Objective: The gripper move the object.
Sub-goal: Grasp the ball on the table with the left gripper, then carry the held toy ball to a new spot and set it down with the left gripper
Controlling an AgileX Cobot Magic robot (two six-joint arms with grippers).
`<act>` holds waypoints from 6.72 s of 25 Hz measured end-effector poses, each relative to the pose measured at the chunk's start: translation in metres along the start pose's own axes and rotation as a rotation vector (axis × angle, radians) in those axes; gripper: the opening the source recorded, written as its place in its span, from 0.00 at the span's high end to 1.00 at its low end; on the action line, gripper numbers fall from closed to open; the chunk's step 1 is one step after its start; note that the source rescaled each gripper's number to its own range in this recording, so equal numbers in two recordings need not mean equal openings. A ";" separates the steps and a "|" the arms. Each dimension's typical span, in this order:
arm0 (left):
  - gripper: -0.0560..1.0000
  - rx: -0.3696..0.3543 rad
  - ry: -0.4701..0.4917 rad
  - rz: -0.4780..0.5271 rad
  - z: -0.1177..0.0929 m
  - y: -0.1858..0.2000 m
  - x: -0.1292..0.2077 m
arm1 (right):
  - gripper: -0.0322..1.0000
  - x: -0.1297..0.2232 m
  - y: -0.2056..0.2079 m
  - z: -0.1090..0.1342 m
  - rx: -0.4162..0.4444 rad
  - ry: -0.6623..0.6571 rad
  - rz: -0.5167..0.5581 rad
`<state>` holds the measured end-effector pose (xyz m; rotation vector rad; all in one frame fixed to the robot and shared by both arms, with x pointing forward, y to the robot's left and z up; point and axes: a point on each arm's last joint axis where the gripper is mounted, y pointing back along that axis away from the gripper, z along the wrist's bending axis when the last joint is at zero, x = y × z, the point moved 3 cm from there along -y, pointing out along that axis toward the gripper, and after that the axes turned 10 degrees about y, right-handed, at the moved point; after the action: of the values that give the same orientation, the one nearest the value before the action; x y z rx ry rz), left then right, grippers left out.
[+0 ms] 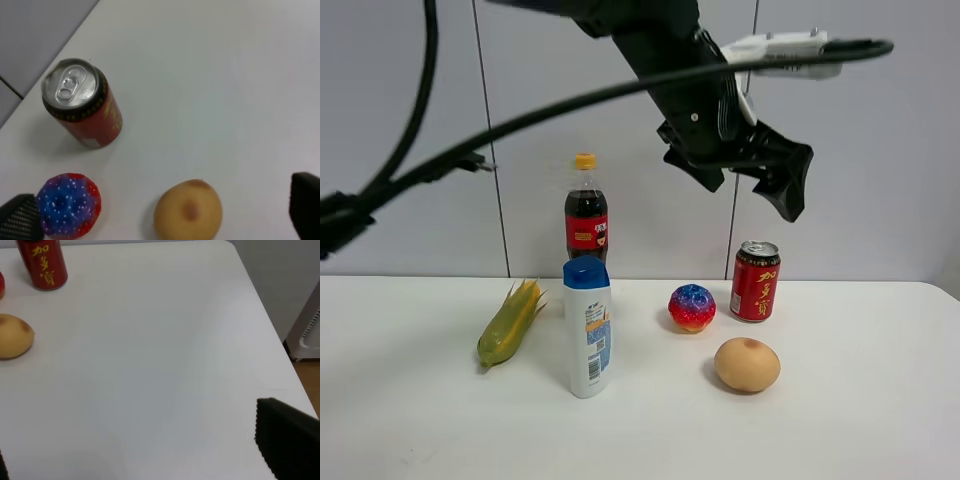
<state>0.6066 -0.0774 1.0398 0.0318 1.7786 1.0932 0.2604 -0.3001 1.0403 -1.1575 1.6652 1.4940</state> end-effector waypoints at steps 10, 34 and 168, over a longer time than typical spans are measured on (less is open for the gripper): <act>0.00 -0.091 -0.100 -0.035 0.021 -0.077 0.031 | 0.00 0.000 0.000 0.000 0.000 0.000 0.000; 0.00 -0.191 -0.003 -0.042 0.098 -0.114 0.065 | 0.00 0.000 0.000 0.000 0.000 0.000 0.000; 0.88 -0.463 0.537 0.267 0.280 0.055 0.253 | 0.00 0.000 0.000 0.000 0.000 0.000 0.000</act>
<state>0.6682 0.2586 0.8691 -0.3439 1.9715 1.8151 0.2604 -0.3001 1.0403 -1.1575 1.6652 1.4940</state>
